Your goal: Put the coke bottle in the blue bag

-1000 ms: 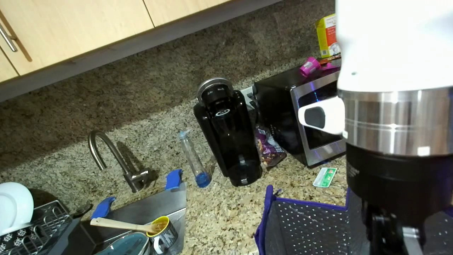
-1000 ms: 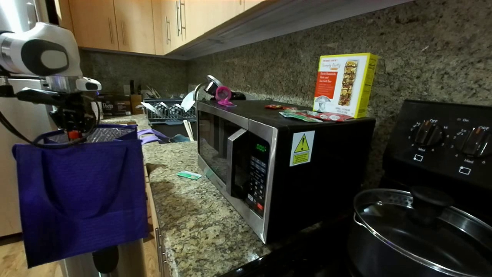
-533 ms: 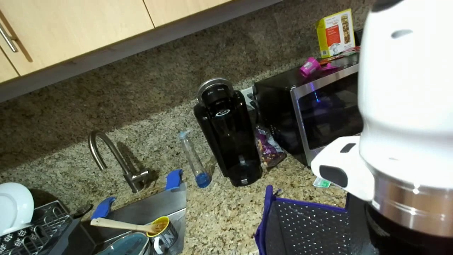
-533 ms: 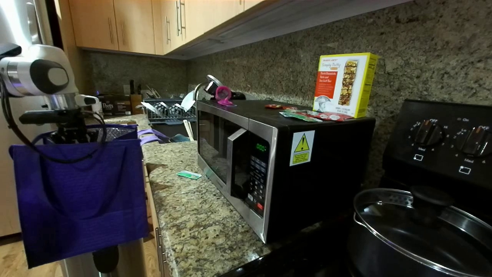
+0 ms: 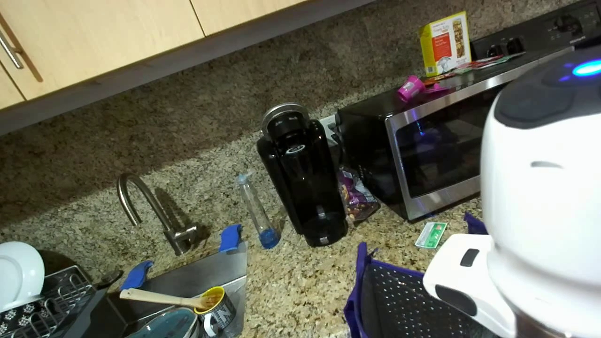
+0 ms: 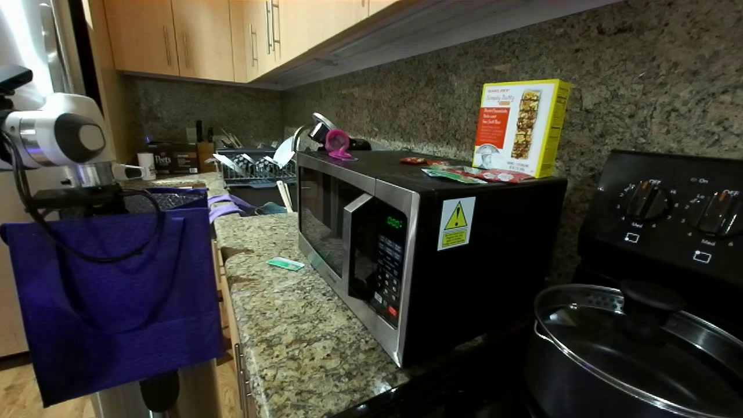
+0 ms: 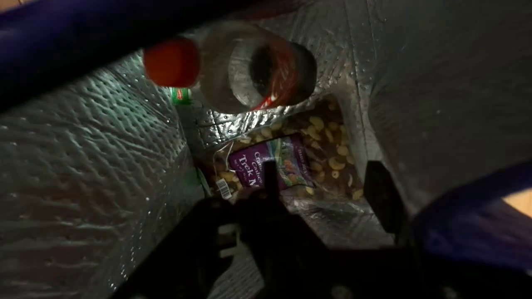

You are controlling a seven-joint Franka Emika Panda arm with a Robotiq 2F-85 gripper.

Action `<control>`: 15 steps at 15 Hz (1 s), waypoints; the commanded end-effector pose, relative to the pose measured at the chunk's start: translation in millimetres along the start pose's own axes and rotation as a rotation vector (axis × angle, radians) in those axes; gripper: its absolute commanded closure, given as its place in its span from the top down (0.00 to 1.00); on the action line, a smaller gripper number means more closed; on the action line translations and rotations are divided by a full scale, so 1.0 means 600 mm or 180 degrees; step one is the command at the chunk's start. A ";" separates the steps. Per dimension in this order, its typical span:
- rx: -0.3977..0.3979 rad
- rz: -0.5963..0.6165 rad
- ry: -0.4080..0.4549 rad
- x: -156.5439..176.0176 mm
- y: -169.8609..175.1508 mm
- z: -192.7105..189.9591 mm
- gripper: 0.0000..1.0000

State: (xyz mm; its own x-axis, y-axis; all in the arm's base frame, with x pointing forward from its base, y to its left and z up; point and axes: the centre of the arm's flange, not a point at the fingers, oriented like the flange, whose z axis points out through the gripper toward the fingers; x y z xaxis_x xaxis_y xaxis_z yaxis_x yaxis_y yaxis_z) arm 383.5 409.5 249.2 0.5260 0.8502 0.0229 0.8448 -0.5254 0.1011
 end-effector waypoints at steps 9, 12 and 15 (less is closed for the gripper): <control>-0.0023 0.0394 0.0155 -0.013 0.060 -0.144 1.00; -0.0143 0.0681 0.0219 -0.034 0.095 -0.245 1.00; -0.0294 0.0921 0.0286 -0.065 0.133 -0.343 1.00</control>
State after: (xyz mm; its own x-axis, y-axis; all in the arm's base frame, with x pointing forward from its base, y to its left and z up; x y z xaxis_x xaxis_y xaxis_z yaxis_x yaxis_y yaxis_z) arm 415.3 368.4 405.1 0.6861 0.7154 0.1318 0.7013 -0.6987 0.1413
